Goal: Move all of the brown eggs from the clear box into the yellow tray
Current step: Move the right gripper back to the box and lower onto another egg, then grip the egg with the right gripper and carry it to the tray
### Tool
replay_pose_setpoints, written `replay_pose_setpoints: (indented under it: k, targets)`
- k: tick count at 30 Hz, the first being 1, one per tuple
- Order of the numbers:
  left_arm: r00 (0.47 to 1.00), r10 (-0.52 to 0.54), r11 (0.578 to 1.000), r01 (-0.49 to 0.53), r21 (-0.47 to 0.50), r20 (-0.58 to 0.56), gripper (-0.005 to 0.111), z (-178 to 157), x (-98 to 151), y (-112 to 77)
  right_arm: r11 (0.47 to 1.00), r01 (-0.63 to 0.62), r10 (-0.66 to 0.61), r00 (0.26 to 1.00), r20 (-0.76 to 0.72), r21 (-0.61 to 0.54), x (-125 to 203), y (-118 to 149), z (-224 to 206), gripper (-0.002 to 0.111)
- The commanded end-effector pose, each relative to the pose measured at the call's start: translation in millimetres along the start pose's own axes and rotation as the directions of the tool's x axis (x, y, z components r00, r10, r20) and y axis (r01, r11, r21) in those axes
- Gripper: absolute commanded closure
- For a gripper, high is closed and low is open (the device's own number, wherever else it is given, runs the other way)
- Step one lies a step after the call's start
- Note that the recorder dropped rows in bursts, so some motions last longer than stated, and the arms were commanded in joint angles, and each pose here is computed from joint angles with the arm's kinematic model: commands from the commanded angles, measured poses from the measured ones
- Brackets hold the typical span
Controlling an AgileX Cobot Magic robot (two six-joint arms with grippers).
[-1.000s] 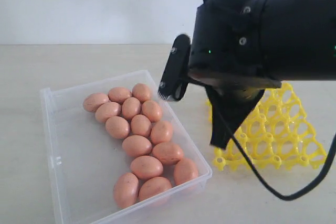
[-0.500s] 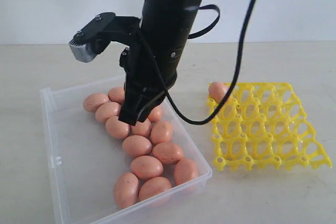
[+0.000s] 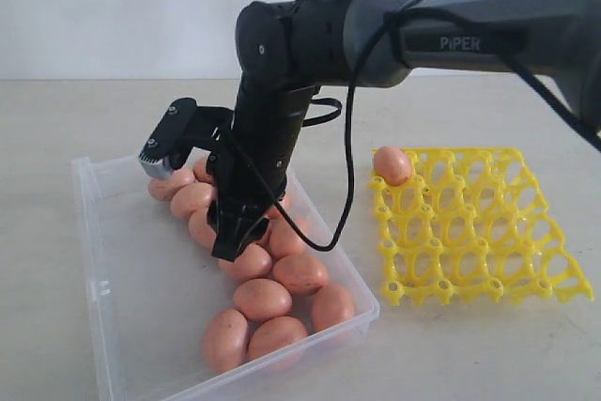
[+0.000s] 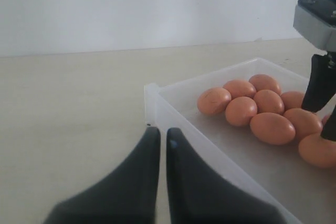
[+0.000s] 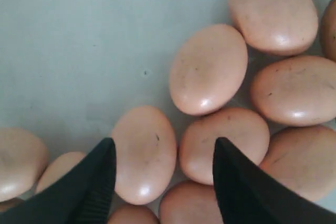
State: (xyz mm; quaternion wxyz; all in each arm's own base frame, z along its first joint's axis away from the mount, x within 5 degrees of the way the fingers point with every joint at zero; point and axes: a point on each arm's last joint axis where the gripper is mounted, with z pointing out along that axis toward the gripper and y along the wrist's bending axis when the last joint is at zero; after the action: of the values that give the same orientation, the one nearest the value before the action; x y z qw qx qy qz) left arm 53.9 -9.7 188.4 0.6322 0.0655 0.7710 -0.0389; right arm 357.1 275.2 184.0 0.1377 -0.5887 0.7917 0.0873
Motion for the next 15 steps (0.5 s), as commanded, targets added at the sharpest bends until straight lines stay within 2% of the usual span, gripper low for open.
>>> replay_pose_setpoints:
  k: [1,10,15]
  targets:
    - [1.0,0.003,1.0,-0.003,0.003,0.006,0.103,0,0,-0.1,1.0,-0.01,0.01,1.0,-0.008,0.003,1,-3,9,0.06]
    - [1.0,0.003,1.0,-0.003,0.003,0.006,0.103,0,0,-0.1,0.995,-0.091,0.089,0.995,-0.052,-0.03,7,-2,27,0.06]
    - [1.0,0.003,1.0,-0.003,0.003,0.006,0.103,0,0,-0.1,0.993,-0.099,0.093,0.991,-0.099,-0.063,11,0,32,0.06]
